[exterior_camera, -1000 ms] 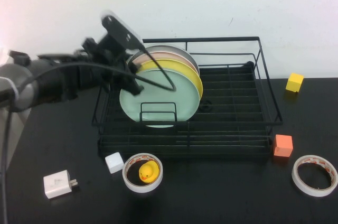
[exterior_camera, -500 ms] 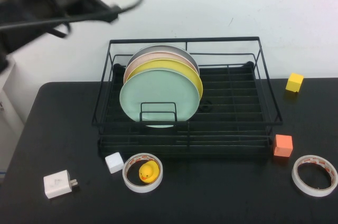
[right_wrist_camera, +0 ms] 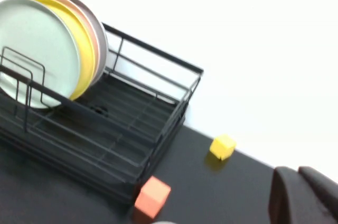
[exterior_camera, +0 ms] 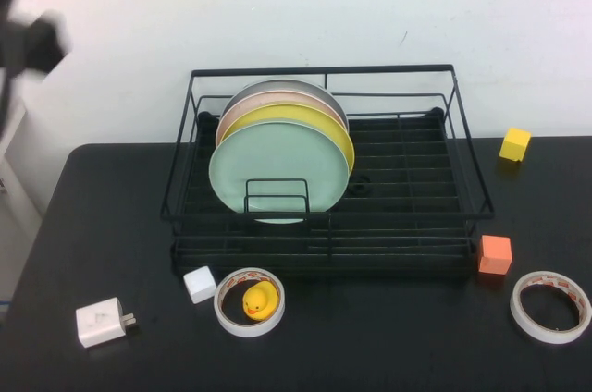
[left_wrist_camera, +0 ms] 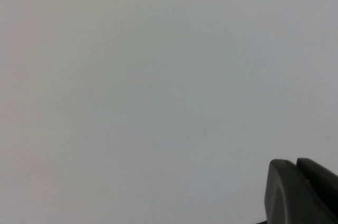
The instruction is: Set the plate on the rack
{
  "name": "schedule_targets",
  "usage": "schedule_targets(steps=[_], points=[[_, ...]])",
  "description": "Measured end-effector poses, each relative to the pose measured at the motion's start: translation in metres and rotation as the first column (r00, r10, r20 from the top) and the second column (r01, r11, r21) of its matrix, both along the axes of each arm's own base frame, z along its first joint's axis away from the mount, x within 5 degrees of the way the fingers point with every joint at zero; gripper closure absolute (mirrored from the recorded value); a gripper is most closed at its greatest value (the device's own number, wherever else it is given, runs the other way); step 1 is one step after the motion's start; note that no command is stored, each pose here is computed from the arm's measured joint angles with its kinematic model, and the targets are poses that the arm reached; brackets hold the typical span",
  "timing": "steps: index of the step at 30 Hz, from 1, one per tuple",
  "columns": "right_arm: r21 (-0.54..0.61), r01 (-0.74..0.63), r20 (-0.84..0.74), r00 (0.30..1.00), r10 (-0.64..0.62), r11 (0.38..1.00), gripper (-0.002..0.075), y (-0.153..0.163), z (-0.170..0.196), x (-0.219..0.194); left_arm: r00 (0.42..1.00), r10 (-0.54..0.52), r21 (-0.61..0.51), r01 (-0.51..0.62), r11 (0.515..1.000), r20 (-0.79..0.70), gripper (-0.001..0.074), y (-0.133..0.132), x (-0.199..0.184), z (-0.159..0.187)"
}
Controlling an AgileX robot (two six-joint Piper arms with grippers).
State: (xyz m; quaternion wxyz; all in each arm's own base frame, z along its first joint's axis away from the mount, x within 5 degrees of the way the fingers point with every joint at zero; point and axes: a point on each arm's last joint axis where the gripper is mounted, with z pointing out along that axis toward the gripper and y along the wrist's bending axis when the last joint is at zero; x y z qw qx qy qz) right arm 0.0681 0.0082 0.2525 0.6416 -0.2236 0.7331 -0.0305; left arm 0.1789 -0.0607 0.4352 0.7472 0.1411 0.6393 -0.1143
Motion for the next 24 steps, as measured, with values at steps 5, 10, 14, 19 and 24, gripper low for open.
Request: schedule_targets(steps=[5, 10, 14, 19, 24], points=[[0.018, 0.047, -0.076, 0.996, -0.045, 0.999, 0.0728, -0.004, -0.006, -0.001, 0.995, 0.1, -0.039, -0.1, 0.994, -0.009, 0.0735, 0.021, -0.037, -0.024], [0.073, 0.055, -0.146, 0.988, -0.044, 0.996, 0.0728, -0.003, -0.011, -0.002, 0.998, 0.045, -0.079, -0.048, 0.996, -0.041, 0.0735, 0.026, -0.068, -0.064], [0.13, 0.068, -0.22, 0.975, -0.038, 0.989, 0.0728, -0.001, -0.016, -0.004, 0.996, -0.051, -0.115, 0.043, 0.992, -0.068, 0.0735, 0.023, -0.086, -0.095], [0.165, 0.077, -0.272, 0.962, -0.03, 0.983, 0.0728, 0.0, -0.019, -0.006, 0.991, -0.072, -0.119, 0.059, 0.991, -0.112, 0.0735, 0.024, -0.097, -0.13], [0.186, 0.084, -0.3, 0.953, -0.024, 0.979, 0.0728, 0.001, -0.021, -0.007, 0.988, -0.077, -0.118, 0.061, 0.991, -0.136, 0.0735, 0.024, -0.098, -0.142]])
